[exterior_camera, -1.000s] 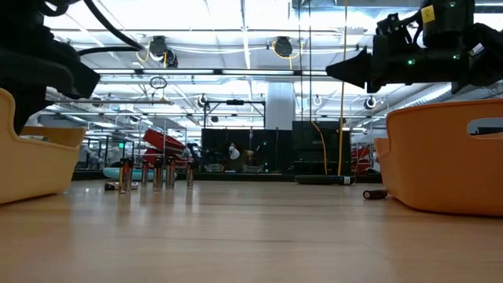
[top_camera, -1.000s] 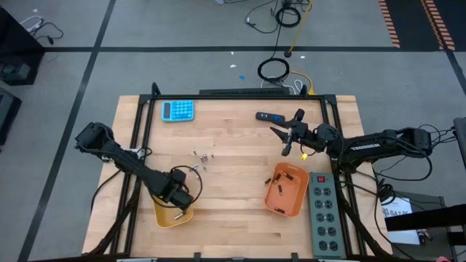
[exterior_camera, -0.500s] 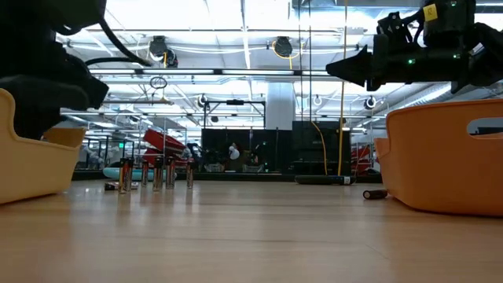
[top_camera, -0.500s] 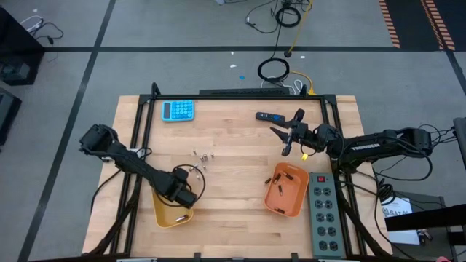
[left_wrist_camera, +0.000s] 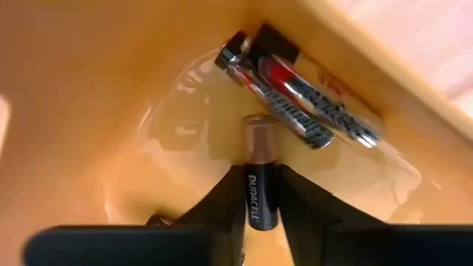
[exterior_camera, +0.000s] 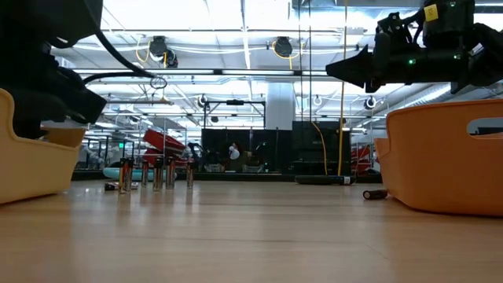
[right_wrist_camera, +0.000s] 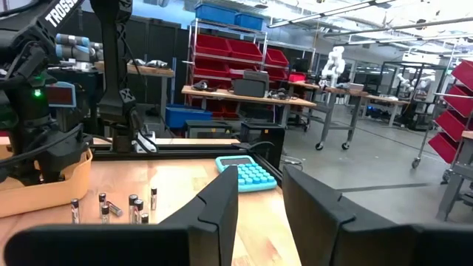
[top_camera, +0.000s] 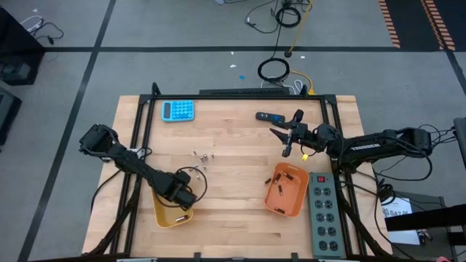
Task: Sort batteries
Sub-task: Put the brown battery into the orange bin
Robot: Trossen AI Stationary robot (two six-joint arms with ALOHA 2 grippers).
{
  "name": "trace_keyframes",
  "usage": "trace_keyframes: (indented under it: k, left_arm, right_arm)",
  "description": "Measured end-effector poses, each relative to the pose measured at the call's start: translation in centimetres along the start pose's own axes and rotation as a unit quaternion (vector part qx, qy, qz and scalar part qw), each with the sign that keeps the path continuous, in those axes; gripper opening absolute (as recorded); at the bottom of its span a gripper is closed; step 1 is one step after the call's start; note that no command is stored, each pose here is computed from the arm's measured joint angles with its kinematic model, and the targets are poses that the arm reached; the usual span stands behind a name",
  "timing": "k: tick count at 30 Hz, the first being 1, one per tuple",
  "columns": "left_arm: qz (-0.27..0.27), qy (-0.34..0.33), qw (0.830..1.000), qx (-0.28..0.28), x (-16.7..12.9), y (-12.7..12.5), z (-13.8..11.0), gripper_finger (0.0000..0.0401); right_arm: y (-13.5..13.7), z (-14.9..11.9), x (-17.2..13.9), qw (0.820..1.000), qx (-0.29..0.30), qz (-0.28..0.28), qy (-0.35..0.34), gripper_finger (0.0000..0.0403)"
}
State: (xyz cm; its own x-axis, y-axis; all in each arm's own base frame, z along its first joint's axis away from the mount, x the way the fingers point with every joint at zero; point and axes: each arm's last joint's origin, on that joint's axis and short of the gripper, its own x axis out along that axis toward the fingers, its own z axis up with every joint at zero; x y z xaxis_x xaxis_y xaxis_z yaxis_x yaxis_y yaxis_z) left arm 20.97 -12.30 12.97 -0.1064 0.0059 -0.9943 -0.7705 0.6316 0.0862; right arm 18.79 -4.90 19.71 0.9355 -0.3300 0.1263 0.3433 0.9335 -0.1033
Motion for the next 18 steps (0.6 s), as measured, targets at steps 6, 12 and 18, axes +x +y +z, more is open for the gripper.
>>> trace_keyframes:
  k: [6, 12, 18]
  left_arm:
    - [-0.003, 0.001, 1.000, 0.018, -0.1, 0.0, 0.0, 0.0047]
    - [-0.016, -0.001, 1.000, 0.021, -1.5, 0.4, -0.2, 0.0047]
    - [-0.052, -0.021, 0.998, 0.023, -5.0, 0.8, -0.4, 0.0047]
  right_arm:
    - [0.0, -0.1, 0.0, 1.000, 0.000, 0.000, 0.004, 0.0098]
    - [0.0, -0.2, 0.0, 1.000, 0.001, 0.001, 0.009, 0.0098]
    - [0.0, -0.2, 0.0, 1.000, 0.003, 0.001, 0.013, 0.0098]
